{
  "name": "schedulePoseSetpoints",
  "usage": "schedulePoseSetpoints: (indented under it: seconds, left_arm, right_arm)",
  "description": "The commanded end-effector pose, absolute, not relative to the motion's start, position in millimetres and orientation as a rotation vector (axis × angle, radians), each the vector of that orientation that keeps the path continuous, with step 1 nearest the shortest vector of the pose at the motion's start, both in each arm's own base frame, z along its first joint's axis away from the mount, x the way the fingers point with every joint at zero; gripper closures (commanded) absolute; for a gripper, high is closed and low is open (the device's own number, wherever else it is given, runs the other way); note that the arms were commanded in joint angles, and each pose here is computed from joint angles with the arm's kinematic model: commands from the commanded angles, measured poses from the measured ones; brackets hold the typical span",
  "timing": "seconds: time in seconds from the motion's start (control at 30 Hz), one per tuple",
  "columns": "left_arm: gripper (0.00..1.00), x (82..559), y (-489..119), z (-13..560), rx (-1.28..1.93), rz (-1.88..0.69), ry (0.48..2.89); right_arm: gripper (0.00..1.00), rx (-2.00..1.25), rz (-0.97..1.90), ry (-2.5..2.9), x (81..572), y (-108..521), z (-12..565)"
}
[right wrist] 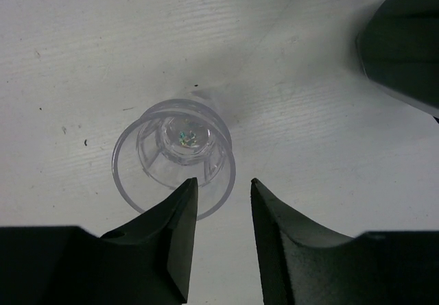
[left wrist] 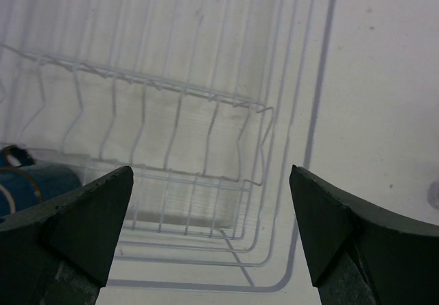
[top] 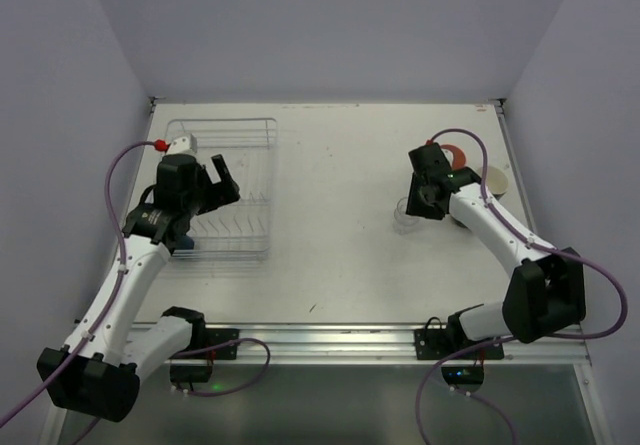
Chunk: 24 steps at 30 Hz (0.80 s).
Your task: Unload the cups from the dish rack
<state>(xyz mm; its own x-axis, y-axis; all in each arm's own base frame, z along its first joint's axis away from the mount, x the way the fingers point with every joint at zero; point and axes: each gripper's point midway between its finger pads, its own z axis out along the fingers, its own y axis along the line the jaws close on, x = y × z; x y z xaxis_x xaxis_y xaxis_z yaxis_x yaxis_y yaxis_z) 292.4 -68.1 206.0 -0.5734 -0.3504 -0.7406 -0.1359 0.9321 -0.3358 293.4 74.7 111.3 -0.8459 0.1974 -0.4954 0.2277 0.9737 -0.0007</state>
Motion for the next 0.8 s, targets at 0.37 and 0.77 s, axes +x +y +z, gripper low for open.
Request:
schedulePoseSetpoints:
  seconds: [0.37, 0.77]
  left_arm:
    - [0.0, 240, 44, 193, -0.747, 0.313, 2.191]
    - [0.0, 232, 60, 135, -0.926, 0.184, 2.355]
  right_arm:
    - [0.52, 0.164, 0.198, 2.374, 294, 101, 212]
    - [0.51, 0.023, 0.393, 2.333, 279, 132, 219]
